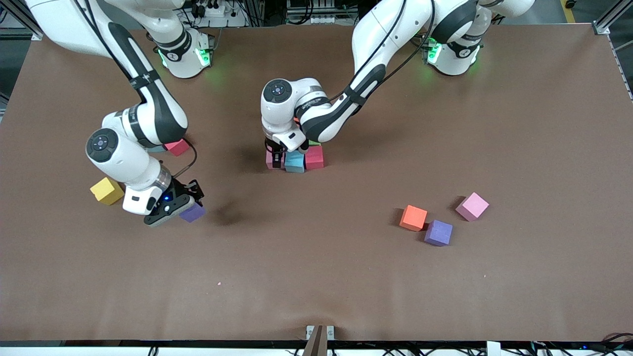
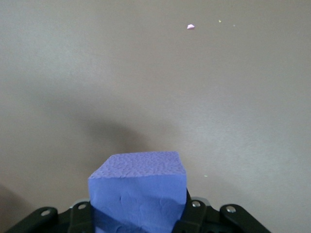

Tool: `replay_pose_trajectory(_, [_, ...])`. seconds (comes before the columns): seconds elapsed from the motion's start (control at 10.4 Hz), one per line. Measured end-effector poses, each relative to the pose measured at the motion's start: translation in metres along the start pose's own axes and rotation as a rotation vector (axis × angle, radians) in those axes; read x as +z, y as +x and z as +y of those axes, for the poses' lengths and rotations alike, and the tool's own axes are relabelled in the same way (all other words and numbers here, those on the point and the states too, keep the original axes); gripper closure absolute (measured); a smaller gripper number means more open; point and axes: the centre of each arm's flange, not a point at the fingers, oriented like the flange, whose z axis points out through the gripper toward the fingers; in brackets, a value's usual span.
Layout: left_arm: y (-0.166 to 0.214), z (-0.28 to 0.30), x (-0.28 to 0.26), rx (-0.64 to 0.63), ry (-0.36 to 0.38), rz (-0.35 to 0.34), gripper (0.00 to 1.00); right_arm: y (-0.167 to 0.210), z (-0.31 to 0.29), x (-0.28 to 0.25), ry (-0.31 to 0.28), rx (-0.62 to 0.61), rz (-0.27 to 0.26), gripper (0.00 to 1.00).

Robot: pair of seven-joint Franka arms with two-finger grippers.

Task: Form number 2 with 11 blocks
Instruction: 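Place pink beside cyan with the left gripper while the right gripper carries purple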

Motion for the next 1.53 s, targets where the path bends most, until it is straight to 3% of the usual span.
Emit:
replay_pose_trajectory(0.1, [-0.001, 0.001, -0.002, -0.001, -0.002, -0.003, 0.03, 0.0, -0.006, 0.0, 0.002, 0.015, -0.006, 0.44])
replay_pose_trajectory(0.19, [-0.003, 0.002, -0.005, -0.001, -0.007, -0.01, 0.0, -0.002, -0.008, 0.001, 0.004, 0.04, -0.019, 0.44])
replay_pose_trajectory(0.67, [-0.013, 0.013, -0.055, -0.004, -0.036, -0.019, 0.0, -0.016, -0.021, 0.009, 0.006, 0.199, -0.058, 0.44])
replay_pose_trajectory(0.86, [-0.001, 0.037, -0.086, -0.035, -0.053, 0.004, 0.0, -0.02, -0.022, 0.012, 0.005, 0.322, -0.083, 0.44])
replay_pose_trajectory(1.15, [0.073, 0.118, -0.122, -0.117, -0.066, 0.035, 0.0, -0.017, -0.035, 0.012, 0.006, 0.343, -0.083, 0.44])
replay_pose_trajectory(1.53, [0.215, 0.205, -0.114, -0.037, 0.01, 0.075, 0.0, 0.022, -0.12, 0.004, 0.025, 0.356, -0.043, 0.44])
